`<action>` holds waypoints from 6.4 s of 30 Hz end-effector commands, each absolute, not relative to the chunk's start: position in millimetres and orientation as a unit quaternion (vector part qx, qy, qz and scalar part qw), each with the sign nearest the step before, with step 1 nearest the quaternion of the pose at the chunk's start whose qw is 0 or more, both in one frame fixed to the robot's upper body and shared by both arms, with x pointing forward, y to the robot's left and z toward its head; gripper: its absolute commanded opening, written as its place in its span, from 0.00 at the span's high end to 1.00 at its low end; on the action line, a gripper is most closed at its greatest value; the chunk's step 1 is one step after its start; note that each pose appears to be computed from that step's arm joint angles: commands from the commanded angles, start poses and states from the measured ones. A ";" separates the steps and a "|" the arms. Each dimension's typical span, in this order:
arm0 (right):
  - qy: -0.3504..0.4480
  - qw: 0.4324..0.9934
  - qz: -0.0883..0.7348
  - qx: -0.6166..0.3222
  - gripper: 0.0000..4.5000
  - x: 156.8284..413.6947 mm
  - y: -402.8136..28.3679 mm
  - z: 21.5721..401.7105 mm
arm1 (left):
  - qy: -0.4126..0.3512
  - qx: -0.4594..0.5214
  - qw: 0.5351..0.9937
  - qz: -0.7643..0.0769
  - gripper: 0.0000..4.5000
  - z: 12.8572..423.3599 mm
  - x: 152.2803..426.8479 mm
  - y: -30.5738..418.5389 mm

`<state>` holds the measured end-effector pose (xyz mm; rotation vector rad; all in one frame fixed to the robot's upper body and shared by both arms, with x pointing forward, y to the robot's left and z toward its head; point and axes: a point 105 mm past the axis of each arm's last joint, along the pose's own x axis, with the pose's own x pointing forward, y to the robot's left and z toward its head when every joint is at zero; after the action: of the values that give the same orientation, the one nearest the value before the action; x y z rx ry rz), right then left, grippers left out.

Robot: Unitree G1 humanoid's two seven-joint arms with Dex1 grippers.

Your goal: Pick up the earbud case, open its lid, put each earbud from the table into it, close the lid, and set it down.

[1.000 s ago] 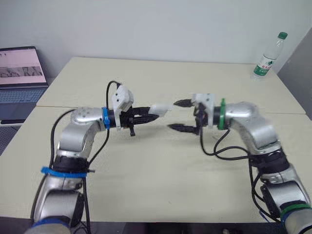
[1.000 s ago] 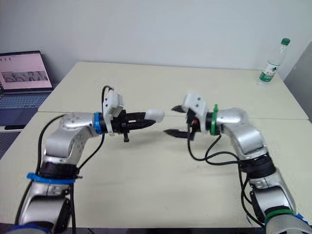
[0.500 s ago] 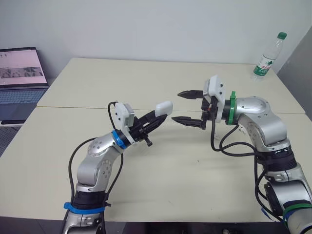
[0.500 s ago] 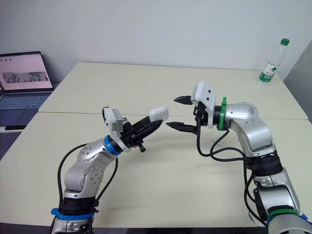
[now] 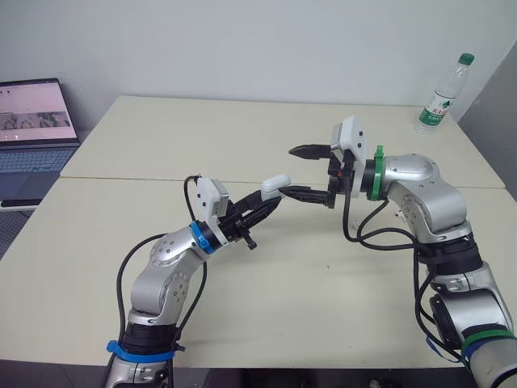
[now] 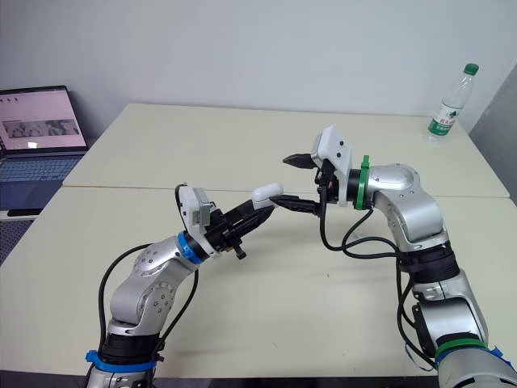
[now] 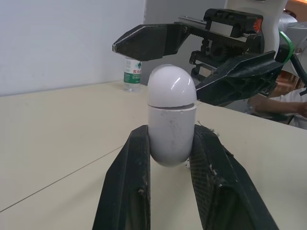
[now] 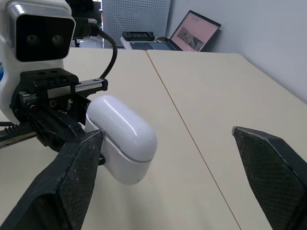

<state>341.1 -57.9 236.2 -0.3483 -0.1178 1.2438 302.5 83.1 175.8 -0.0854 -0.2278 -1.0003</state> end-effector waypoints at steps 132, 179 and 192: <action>0.283 0.750 0.516 -0.303 0.90 294.7 -270.5 145.3 | -0.166 -0.001 0.937 -0.307 0.83 165.7 309.4 112.8; -0.104 0.871 0.476 0.063 0.90 324.9 -8.7 248.4 | -0.230 -0.017 0.915 -0.331 0.83 208.3 327.3 84.5; -0.102 0.880 0.462 0.040 0.68 327.3 -8.0 236.9 | -0.235 -0.018 0.914 -0.330 0.83 213.0 329.1 84.0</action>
<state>329.5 -8.4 233.8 0.0917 -0.1902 0.9640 333.6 85.2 189.7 -0.0419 -0.3932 -0.6716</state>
